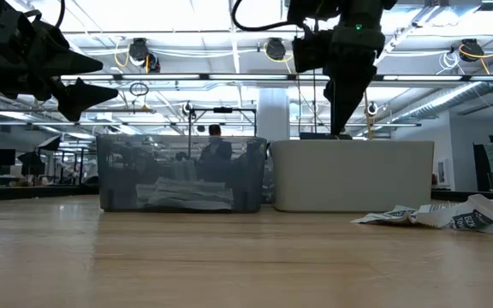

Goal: Pick & Place First Aid Supplies
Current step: Put the white towelette pack into the gray bin

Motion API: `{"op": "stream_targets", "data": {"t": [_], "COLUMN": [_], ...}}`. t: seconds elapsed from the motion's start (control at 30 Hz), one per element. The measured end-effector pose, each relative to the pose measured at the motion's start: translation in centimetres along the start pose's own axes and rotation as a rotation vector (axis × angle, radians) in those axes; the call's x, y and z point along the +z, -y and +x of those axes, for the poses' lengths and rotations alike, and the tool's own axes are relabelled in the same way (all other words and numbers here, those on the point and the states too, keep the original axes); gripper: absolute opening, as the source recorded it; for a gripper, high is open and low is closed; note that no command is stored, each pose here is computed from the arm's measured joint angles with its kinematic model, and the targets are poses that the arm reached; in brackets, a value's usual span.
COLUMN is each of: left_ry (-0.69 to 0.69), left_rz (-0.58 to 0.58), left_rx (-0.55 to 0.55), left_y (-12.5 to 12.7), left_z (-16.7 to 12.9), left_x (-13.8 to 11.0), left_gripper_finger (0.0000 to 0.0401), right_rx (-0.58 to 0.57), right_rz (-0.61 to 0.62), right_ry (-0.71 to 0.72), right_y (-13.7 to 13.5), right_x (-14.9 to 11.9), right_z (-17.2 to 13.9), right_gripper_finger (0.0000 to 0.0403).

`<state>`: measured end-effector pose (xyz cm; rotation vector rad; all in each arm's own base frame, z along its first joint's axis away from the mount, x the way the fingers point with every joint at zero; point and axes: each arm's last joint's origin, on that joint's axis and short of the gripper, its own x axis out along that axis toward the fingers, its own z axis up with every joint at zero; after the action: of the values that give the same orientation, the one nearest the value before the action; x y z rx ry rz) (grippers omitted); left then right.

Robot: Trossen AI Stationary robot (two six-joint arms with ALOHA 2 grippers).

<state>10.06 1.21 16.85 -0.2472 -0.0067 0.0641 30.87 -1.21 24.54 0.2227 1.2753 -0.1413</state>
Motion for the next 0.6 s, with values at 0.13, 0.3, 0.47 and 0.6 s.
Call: {"op": "stream_targets", "data": {"t": [0.13,0.3,0.47,0.6], "left_ry": [0.000,0.000,0.000,0.000], "left_rz": [0.000,0.000,0.000,0.000], "left_rx": [0.000,0.000,0.000,0.000], "left_y": [0.0,0.0,0.0,0.0], "left_z": [0.0,0.0,0.0,0.0], "left_x": [0.0,0.0,0.0,0.0], "left_gripper_finger": [0.0310,0.0310,0.0310,0.0310], "right_rx": [0.006,0.034,0.062,0.080], "right_rz": [0.002,-0.039,-0.065,-0.086], "right_ry": [-0.011,-0.023,-0.038,-0.048], "right_y": [-1.3,-4.4,-7.5,-9.8], "right_x": [-0.4,-1.4,-2.7,-3.9], "right_z": [0.0,0.0,-0.1,-0.3], "right_gripper_finger": [0.0237,0.0235,0.0231,0.0231]}}
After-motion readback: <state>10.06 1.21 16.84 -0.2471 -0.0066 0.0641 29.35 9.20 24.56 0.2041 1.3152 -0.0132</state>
